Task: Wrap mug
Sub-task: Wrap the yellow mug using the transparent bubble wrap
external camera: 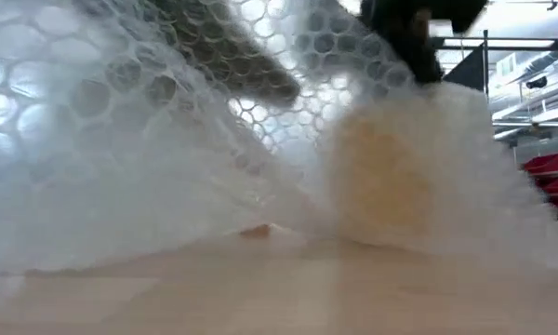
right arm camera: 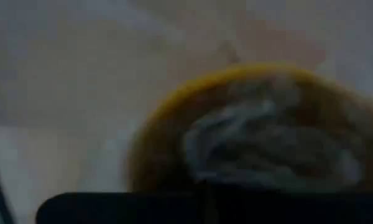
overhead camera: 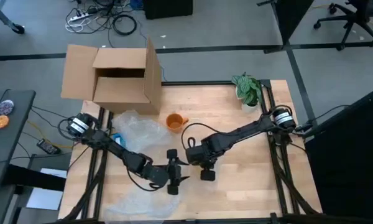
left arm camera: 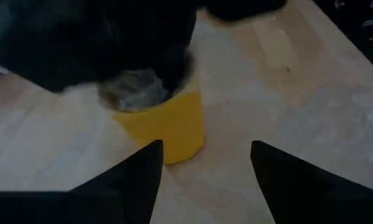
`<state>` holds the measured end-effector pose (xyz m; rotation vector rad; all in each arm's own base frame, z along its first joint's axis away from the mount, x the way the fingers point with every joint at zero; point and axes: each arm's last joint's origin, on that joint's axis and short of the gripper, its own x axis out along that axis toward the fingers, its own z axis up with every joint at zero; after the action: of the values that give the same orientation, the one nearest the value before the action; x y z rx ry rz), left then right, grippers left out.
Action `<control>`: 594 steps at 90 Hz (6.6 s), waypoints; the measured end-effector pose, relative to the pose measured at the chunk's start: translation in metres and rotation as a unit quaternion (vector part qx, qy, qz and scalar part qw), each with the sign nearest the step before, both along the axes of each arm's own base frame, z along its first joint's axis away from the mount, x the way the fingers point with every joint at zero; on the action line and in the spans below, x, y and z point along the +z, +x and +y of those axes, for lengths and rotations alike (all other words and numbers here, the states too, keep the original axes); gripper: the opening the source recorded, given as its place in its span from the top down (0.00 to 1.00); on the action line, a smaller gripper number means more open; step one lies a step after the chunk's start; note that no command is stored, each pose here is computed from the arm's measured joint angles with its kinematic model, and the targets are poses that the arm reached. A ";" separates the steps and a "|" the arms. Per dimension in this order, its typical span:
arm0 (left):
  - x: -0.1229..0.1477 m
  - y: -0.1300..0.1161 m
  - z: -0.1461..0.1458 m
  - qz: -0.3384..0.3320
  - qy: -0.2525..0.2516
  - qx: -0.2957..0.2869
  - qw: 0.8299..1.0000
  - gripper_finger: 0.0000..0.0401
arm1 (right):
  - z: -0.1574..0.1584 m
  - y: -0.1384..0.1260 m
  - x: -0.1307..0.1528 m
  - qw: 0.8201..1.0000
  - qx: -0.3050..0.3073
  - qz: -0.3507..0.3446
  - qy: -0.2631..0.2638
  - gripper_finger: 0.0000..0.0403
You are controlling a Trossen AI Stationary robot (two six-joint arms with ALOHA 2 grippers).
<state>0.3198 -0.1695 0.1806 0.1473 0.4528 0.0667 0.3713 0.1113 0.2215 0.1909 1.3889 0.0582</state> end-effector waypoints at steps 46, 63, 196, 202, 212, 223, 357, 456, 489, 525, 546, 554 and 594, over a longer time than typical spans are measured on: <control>0.002 0.001 0.000 -0.011 -0.010 0.003 1.000 0.43 | 0.004 0.002 0.055 0.995 -0.002 -0.039 -0.097 1.00; 0.002 0.001 0.000 -0.011 -0.010 0.003 1.000 0.43 | 0.002 -0.004 0.005 0.996 0.001 -0.006 -0.094 1.00; -0.006 0.009 0.008 -0.011 -0.015 0.021 1.000 0.43 | 0.001 -0.021 -0.029 0.997 -0.001 0.074 0.006 1.00; -0.006 0.010 0.008 -0.011 -0.015 0.021 1.000 0.43 | 0.003 -0.017 -0.009 0.998 0.006 0.056 0.014 1.00; -0.007 0.010 0.009 -0.009 -0.014 0.022 1.000 0.43 | 0.004 -0.014 0.025 0.999 0.008 0.050 0.009 1.00; -0.007 0.009 0.009 -0.009 -0.016 0.022 1.000 0.43 | 0.006 -0.015 0.056 0.999 0.009 0.041 0.000 1.00; -0.007 0.009 0.008 -0.009 -0.025 0.026 0.999 0.43 | 0.025 -0.044 0.048 0.989 0.004 0.101 -0.111 1.00; -0.029 0.029 0.017 -0.042 -0.023 0.037 0.998 0.43 | 0.017 -0.029 -0.036 0.999 -0.001 0.031 -0.025 1.00; -0.029 0.028 0.017 -0.038 -0.021 0.037 0.998 0.43 | 0.022 -0.029 0.033 0.997 0.003 0.059 -0.053 1.00; -0.028 0.029 0.017 -0.044 -0.027 0.039 0.998 0.43 | 0.022 -0.035 -0.017 0.997 -0.002 0.079 -0.011 1.00; -0.028 0.029 0.018 -0.044 -0.026 0.039 0.998 0.43 | 0.012 -0.033 -0.042 0.998 -0.014 0.062 0.014 1.00; -0.028 0.029 0.018 -0.043 -0.026 0.039 0.998 0.43 | 0.010 -0.032 -0.038 0.998 -0.017 0.061 0.005 1.00; -0.030 0.029 0.018 -0.038 -0.022 0.038 0.998 0.43 | 0.018 -0.037 0.054 0.988 -0.026 0.079 -0.130 1.00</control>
<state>0.3486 -0.1515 0.1510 0.0830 0.3841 0.1371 0.3339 0.1294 0.2758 0.0139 1.5329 -0.1845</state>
